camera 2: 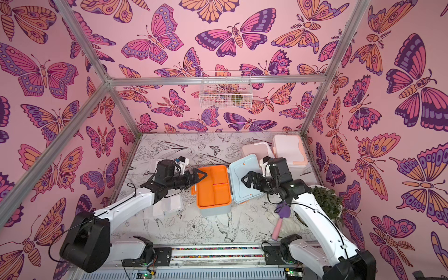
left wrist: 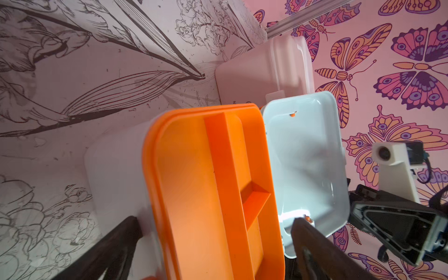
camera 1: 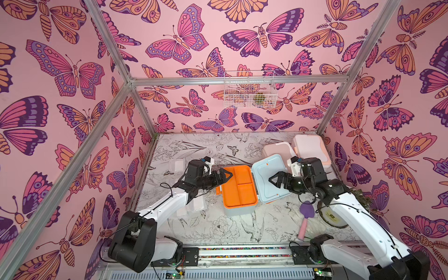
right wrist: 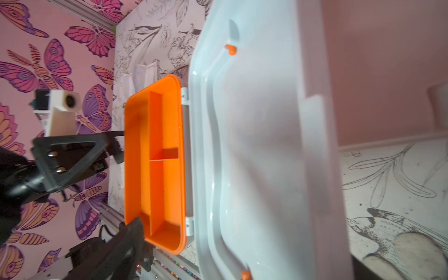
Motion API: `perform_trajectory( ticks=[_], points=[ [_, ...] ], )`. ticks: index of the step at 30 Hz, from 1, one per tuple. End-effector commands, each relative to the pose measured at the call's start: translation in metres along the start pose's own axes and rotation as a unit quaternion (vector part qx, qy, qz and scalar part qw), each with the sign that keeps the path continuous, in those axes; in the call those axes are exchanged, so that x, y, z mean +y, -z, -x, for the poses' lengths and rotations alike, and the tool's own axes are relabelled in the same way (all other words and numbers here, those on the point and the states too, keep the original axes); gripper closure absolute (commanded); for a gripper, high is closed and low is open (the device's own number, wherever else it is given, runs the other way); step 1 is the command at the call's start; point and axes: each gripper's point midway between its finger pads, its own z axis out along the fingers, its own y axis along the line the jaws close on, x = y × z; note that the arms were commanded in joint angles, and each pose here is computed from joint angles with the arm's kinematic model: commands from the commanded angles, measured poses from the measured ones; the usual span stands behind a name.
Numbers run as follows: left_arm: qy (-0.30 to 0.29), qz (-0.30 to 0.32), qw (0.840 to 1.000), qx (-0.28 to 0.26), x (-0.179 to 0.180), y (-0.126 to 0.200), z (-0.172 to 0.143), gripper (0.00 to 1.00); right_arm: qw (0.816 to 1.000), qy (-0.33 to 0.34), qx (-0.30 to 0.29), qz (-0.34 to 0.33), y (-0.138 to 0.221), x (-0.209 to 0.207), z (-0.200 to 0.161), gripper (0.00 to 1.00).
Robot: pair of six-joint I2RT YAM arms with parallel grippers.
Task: Open first aid kits and take out gauze
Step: Close the lid of the first aid kit, then fasten the fastener of the first aid kit.
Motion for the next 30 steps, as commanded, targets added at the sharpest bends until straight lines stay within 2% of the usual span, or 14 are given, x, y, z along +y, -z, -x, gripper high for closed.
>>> perform_trajectory(
  ticks=[1, 7, 10, 14, 16, 26, 30],
  points=[
    [-0.015, -0.053, 0.998, 0.030, -0.025, -0.010, -0.014, 0.00, 0.993, 0.036, -0.013, 0.110, 0.018, 0.063, 0.007, 0.01],
    [-0.017, -0.067, 0.997, 0.032, -0.028, -0.016, -0.021, 0.00, 0.980, 0.102, 0.032, 0.166, 0.008, 0.122, -0.023, 0.01],
    [-0.009, -0.056, 0.998, 0.009, -0.019, -0.005, -0.018, 0.00, 0.977, 0.126, 0.056, 0.160, -0.002, 0.133, -0.038, 0.01],
    [0.009, -0.003, 0.998, -0.057, 0.005, 0.034, -0.012, 0.00, 0.980, 0.127, 0.051, 0.147, -0.004, 0.128, -0.039, 0.01],
    [0.002, 0.018, 0.997, -0.070, 0.010, 0.049, -0.014, 0.00, 0.981, 0.129, 0.043, 0.139, -0.002, 0.125, -0.038, 0.01],
    [-0.033, 0.067, 0.992, -0.103, 0.006, 0.095, -0.021, 0.00, 0.985, 0.132, 0.024, 0.108, -0.004, 0.112, -0.033, 0.01],
    [-0.033, 0.054, 0.993, -0.098, 0.001, 0.097, -0.023, 0.00, 0.988, 0.140, 0.021, 0.054, -0.012, 0.093, -0.032, 0.00]
  ],
)
